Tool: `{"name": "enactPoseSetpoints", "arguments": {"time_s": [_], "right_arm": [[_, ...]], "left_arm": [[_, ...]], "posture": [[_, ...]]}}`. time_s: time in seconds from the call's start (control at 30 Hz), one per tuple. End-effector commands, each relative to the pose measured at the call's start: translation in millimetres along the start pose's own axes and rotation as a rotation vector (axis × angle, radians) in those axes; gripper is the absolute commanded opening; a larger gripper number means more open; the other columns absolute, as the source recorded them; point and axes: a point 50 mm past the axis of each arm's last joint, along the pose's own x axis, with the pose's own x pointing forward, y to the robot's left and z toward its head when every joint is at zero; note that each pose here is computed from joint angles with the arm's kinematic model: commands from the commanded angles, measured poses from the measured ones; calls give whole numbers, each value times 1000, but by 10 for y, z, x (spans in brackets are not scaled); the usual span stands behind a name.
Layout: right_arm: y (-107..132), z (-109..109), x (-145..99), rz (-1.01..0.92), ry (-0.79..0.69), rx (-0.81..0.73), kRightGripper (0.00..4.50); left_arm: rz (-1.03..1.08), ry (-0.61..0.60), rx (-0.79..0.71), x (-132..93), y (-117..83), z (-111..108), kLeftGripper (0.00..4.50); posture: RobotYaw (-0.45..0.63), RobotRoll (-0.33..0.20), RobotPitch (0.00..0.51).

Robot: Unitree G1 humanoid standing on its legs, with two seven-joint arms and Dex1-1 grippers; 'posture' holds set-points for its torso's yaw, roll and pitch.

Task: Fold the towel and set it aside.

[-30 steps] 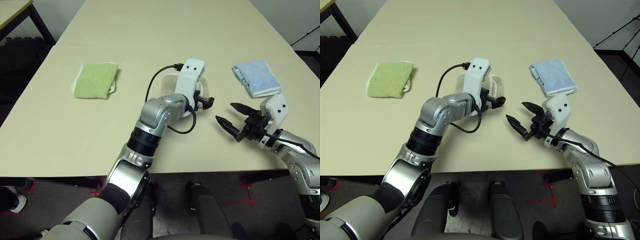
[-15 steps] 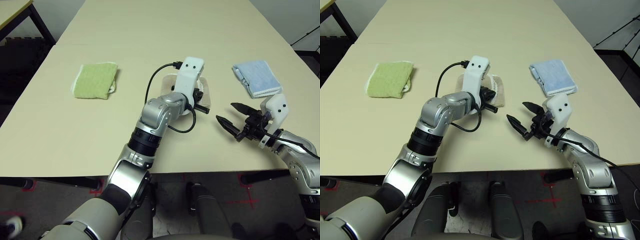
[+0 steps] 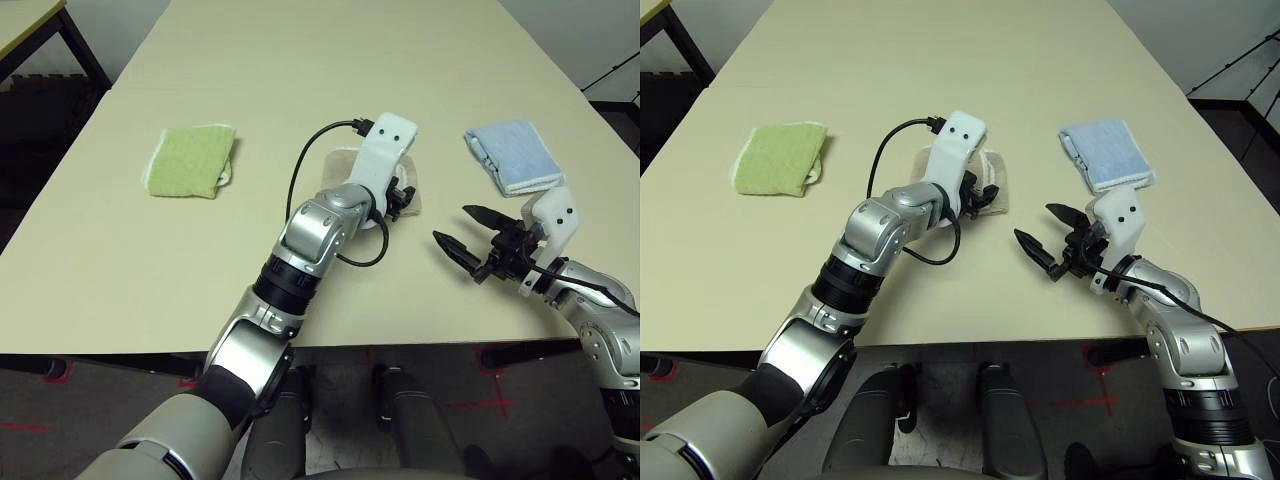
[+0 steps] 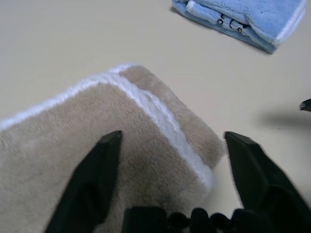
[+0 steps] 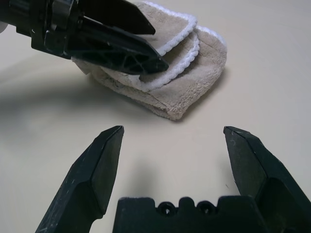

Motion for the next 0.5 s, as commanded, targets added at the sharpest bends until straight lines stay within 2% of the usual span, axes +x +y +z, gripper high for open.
{"name": "enactPoseSetpoints", "arguments": {"time_s": [0.03, 0.2, 0.5], "right_arm": [[0, -1, -36, -2, 9, 1, 4500], [0, -3, -42, -6, 10, 2, 4500], [25, 44, -52, 4, -27, 35, 4500]], "left_arm": [[-7, -14, 86, 4, -40, -49, 4485], [-1, -22, 208, 6, -35, -120, 4485], [-16, 8, 262, 13, -26, -269, 4485]], "posture": [[-53, 0, 176], [-57, 0, 177], [-60, 0, 179]]}}
